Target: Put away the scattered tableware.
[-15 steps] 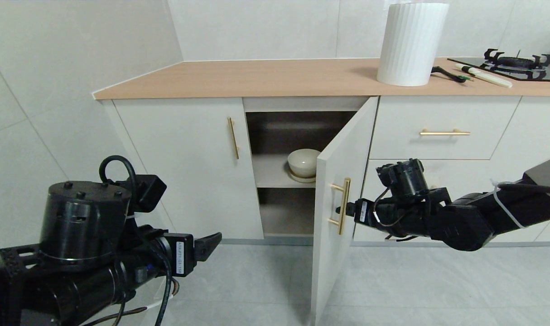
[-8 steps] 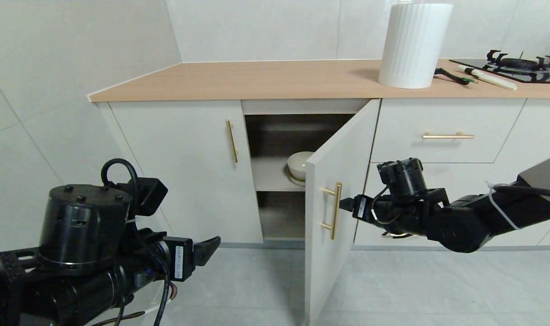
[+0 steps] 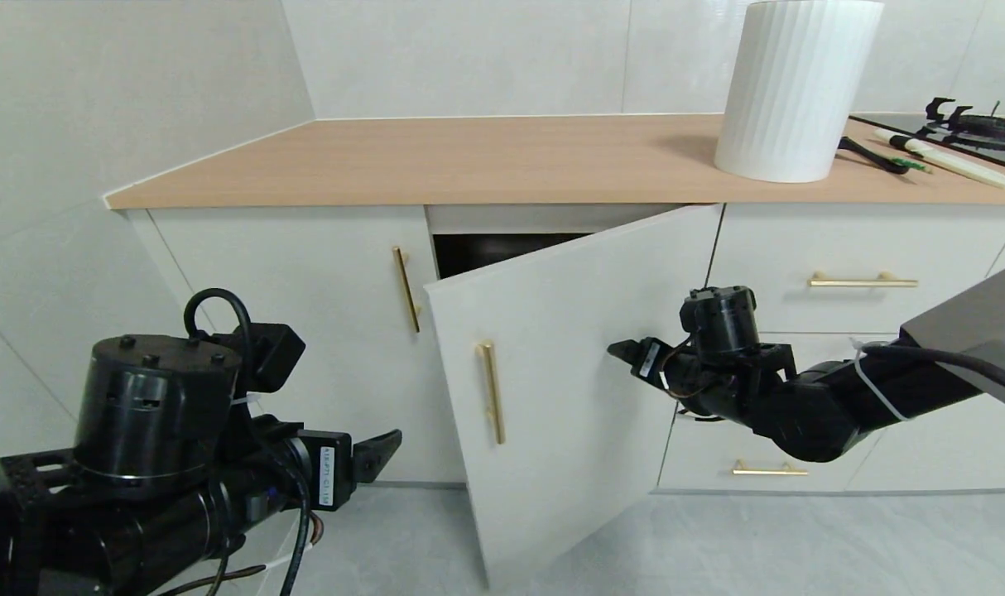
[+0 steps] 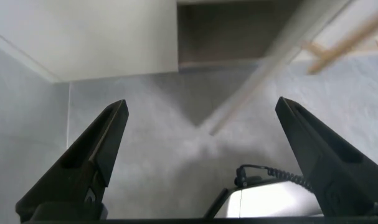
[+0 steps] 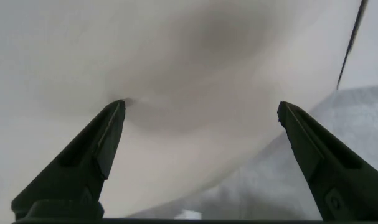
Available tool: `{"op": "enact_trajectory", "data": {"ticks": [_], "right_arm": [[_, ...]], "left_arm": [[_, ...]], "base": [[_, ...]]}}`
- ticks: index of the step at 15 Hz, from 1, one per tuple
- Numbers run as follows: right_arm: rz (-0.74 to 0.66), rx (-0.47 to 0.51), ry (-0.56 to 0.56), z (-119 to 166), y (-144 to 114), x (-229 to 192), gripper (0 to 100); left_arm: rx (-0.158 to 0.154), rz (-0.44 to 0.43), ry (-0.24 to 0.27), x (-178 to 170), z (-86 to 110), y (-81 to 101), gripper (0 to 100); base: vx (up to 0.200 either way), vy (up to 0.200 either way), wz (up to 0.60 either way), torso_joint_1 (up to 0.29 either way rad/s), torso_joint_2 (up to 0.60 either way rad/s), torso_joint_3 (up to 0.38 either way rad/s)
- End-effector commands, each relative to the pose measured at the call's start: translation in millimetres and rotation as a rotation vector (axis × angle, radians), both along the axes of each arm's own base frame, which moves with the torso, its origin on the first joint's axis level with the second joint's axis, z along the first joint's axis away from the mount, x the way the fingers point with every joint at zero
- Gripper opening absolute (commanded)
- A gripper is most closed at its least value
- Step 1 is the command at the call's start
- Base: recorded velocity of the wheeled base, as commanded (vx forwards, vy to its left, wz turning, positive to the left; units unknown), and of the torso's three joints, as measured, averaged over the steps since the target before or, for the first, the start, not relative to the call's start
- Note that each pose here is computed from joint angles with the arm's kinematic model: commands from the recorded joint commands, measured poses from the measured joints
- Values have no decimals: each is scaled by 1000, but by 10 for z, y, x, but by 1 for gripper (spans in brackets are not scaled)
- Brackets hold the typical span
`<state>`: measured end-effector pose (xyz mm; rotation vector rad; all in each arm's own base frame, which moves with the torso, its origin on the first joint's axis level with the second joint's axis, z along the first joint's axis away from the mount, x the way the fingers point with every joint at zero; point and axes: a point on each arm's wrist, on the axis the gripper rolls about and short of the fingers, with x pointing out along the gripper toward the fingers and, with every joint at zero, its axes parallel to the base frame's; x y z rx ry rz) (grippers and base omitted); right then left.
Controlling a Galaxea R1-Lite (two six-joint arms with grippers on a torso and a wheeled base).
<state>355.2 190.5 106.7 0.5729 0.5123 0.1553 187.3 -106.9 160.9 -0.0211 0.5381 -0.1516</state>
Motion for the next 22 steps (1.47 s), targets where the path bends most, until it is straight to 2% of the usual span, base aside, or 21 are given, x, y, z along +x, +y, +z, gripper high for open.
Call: {"op": "enact_trajectory", "data": {"ticks": [1,5,6,11,22], "right_arm": [[-38,23,-17,-1,33,87,100],[-103,45,-35,10,5,202,100],[-165,62,-51,22,-50,298,100],[-242,70,-71,45,-200,428,100],[-292,75,-96,108,-233,473,100]], "left_arm": [[-4,3,-3,7,3,-1,100],[-2,10,-7,8,6,0,100],[0,14,-9,9,6,0,100],[2,15,-8,11,3,0,100],[1,15,-9,9,6,1,100]], "base": [[0,0,0,0,0,0],[0,0,0,0,0,0],[0,0,0,0,0,0],[0,0,0,0,0,0],[0,0,0,0,0,0]]}}
